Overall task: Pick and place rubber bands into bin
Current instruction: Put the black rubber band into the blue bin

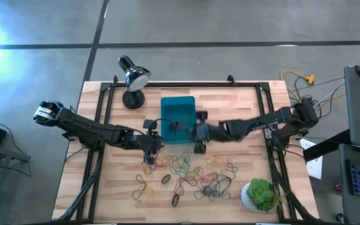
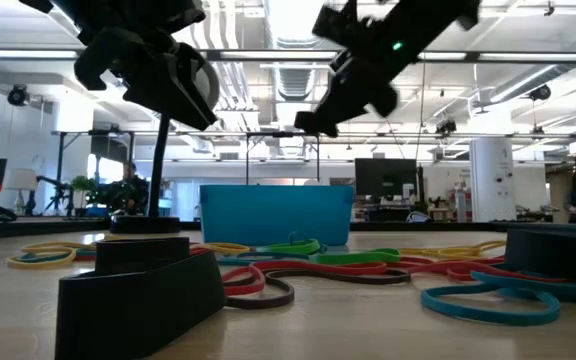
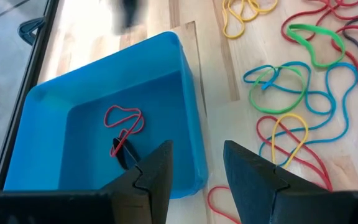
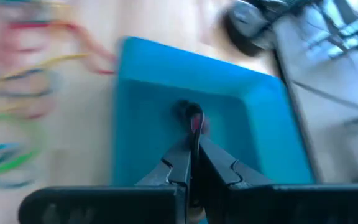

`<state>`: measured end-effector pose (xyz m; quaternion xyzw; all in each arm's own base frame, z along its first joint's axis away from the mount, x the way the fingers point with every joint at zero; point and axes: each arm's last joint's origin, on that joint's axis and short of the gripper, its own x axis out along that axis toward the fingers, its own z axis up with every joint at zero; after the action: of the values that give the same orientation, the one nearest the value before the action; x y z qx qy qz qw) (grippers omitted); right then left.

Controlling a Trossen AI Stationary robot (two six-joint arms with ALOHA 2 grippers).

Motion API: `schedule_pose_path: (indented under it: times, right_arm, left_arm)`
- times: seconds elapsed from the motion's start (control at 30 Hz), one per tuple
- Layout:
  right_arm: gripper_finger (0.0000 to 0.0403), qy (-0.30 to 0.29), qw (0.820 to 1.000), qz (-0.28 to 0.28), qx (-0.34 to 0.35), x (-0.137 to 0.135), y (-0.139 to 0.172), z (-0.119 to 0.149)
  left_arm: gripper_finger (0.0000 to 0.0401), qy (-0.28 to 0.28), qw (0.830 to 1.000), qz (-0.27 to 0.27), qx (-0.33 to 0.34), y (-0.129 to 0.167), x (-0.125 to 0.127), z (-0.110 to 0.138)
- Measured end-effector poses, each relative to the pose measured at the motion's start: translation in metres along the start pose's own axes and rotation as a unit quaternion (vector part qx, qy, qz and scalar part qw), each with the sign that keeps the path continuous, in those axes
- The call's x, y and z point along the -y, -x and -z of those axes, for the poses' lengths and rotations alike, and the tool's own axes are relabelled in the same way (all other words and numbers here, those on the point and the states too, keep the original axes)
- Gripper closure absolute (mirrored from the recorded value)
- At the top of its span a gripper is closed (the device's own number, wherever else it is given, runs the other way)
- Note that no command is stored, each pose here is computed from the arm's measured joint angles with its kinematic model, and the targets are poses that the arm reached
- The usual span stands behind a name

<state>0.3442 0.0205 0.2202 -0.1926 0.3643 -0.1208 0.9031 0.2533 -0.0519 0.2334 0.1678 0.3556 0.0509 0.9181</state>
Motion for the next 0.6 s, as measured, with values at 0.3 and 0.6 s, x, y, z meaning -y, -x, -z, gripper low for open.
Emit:
schedule_pose_path:
  times: [0.3,0.6]
  right_arm:
    - [0.0390,-0.074,0.997,-0.022,0.014,0.054,-0.026,0.020]
    - [0.0380,-0.099,0.993,-0.064,0.029,0.060,-0.033,0.029]
  left_arm:
    - [0.0273,0.000,1.000,-0.001,0.001,0.000,0.000,0.000]
    - [0.0273,0.001,1.000,-0.001,0.004,0.000,-0.001,-0.001]
